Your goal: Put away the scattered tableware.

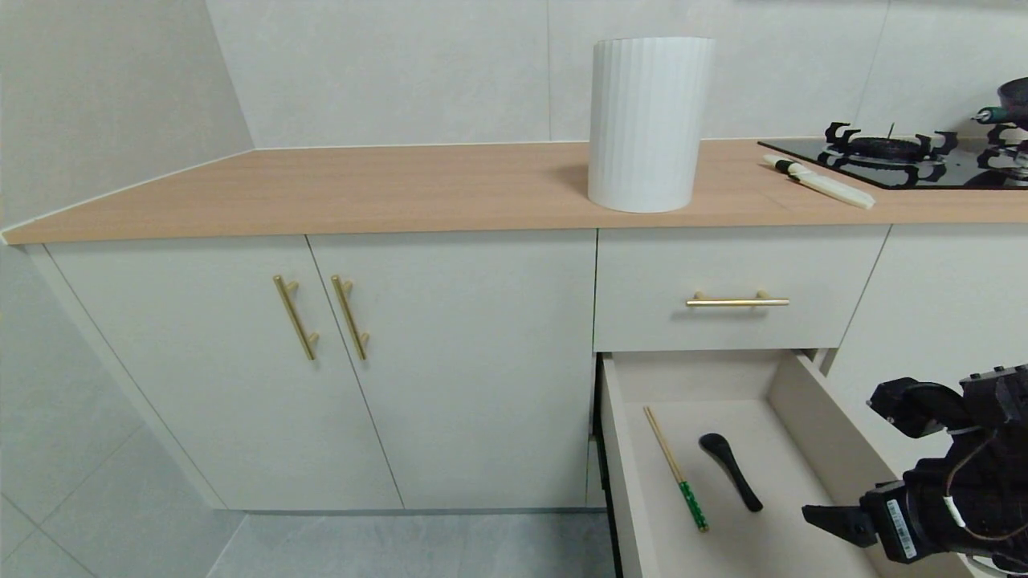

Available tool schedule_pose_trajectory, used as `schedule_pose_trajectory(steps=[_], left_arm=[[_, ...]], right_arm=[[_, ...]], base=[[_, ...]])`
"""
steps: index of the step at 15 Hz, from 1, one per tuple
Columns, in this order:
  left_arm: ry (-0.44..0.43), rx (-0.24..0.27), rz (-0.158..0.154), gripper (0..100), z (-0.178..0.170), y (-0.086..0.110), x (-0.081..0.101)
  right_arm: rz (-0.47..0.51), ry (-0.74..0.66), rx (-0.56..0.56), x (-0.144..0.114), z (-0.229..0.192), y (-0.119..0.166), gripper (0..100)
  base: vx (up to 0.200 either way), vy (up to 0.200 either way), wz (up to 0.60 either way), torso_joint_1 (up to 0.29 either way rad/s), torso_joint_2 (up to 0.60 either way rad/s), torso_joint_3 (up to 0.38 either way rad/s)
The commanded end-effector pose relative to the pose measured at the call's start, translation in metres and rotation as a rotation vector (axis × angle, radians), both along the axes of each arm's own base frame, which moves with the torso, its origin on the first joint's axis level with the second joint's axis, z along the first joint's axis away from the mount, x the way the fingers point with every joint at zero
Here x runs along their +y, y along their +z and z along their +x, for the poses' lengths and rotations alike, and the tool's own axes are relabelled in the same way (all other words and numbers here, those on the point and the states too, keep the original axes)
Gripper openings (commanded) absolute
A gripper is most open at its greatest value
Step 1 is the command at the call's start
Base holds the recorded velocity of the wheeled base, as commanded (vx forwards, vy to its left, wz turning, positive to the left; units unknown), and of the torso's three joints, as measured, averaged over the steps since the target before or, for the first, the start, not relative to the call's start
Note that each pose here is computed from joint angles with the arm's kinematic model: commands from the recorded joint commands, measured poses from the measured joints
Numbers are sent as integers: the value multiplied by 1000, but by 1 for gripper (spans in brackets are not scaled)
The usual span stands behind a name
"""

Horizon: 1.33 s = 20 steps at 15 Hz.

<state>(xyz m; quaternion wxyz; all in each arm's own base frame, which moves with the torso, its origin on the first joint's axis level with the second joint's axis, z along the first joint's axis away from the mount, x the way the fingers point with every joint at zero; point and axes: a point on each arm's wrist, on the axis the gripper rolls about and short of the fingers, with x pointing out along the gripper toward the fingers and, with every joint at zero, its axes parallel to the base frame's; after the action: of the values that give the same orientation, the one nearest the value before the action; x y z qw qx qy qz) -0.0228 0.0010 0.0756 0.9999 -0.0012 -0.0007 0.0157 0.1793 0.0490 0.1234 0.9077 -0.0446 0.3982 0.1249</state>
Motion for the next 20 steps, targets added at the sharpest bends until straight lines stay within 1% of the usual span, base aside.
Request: schedule_pose_trajectory(steps=[1, 2, 6, 11, 13, 16, 17, 19, 20], left_arm=[[1, 0, -1, 100, 0, 0, 0], [1, 0, -1, 100, 0, 0, 0], [1, 0, -1, 100, 0, 0, 0], [1, 0, -1, 100, 0, 0, 0], [1, 0, -1, 100, 0, 0, 0], [1, 0, -1, 100, 0, 0, 0], [1, 0, -1, 100, 0, 0, 0], [1, 0, -1, 100, 0, 0, 0], [1, 0, -1, 100, 0, 0, 0]], right_arm=[[6, 19, -10, 2, -5, 4, 100], [3, 35, -3, 4, -8, 4, 100], [-17, 90, 57, 11, -16, 0, 100], [-42, 143, 102, 17, -23, -4, 100], [-109, 212, 173, 15, -30, -10, 100], [-117, 253, 275, 21, -22, -24, 100], [-118, 244, 300, 24, -17, -30, 100], [-97, 199, 314, 27, -8, -38, 100], [-71, 148, 309, 31, 0, -44, 100]], base=[[0, 0, 0, 0, 0, 0], [0, 0, 0, 0, 0, 0], [-200, 0, 0, 4, 4, 0], [-200, 0, 0, 0, 4, 6], [0, 0, 0, 0, 0, 0], [0, 0, 0, 0, 0, 0], [0, 0, 0, 0, 0, 0], [0, 0, 0, 0, 0, 0], [0, 0, 0, 0, 0, 0]])
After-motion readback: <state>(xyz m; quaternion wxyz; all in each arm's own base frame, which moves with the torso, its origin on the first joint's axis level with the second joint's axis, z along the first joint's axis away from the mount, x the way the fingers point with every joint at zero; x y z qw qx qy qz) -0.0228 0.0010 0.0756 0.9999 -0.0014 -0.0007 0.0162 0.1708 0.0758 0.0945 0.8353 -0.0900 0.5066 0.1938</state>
